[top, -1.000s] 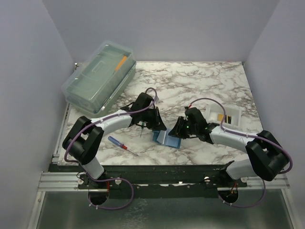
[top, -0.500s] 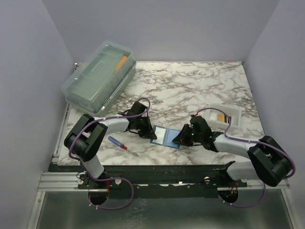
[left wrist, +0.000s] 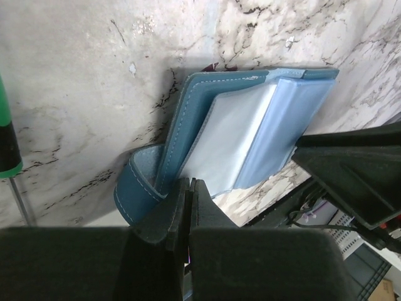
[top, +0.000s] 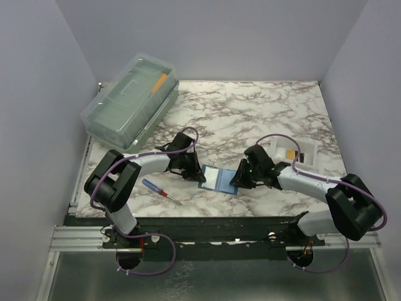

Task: Put the credit cards into the card holder
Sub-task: Open the card holder at the center of the board.

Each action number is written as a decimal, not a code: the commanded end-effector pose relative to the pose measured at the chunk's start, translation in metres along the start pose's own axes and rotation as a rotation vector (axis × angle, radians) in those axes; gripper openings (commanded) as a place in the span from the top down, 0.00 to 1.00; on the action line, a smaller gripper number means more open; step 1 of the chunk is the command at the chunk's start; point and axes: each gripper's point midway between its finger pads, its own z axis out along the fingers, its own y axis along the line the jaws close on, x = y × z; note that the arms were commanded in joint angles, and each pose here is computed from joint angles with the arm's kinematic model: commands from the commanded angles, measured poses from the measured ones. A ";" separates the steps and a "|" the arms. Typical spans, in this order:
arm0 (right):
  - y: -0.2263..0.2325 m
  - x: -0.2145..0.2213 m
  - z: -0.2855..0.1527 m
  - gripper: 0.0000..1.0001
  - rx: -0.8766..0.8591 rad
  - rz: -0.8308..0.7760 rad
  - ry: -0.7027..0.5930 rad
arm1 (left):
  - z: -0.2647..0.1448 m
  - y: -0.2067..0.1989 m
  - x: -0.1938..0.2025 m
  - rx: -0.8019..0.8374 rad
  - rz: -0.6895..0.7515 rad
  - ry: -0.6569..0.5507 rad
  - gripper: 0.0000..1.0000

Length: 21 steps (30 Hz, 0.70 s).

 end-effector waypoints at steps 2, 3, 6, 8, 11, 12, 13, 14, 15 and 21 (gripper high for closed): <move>-0.035 -0.002 -0.015 0.66 0.249 -0.072 0.041 | -0.014 -0.021 -0.005 0.060 0.074 -0.003 1.00; -0.030 -0.006 -0.018 0.64 0.244 -0.084 0.039 | -0.016 -0.025 -0.006 0.070 0.082 0.001 1.00; -0.013 -0.014 -0.028 0.59 0.198 -0.100 0.025 | -0.018 -0.036 -0.006 0.108 0.100 0.017 1.00; -0.001 -0.018 -0.033 0.56 0.158 -0.104 0.014 | -0.020 -0.042 -0.005 0.130 0.108 0.032 1.00; 0.009 -0.022 -0.033 0.49 0.121 -0.102 0.002 | -0.024 -0.052 -0.003 0.160 0.117 0.045 0.91; 0.010 -0.023 -0.031 0.45 0.119 -0.105 0.001 | -0.026 -0.054 -0.004 0.169 0.120 0.047 0.88; 0.011 -0.024 -0.029 0.41 0.121 -0.111 0.000 | -0.026 -0.056 -0.004 0.174 0.121 0.048 0.85; 0.010 -0.026 -0.026 0.38 0.135 -0.110 0.003 | -0.027 -0.058 -0.004 0.178 0.122 0.050 0.84; 0.009 -0.028 -0.025 0.36 0.156 -0.101 0.007 | -0.027 -0.058 -0.004 0.180 0.121 0.052 0.83; 0.009 -0.038 -0.018 0.01 0.282 -0.044 -0.023 | -0.021 -0.045 -0.005 0.132 0.114 0.032 0.77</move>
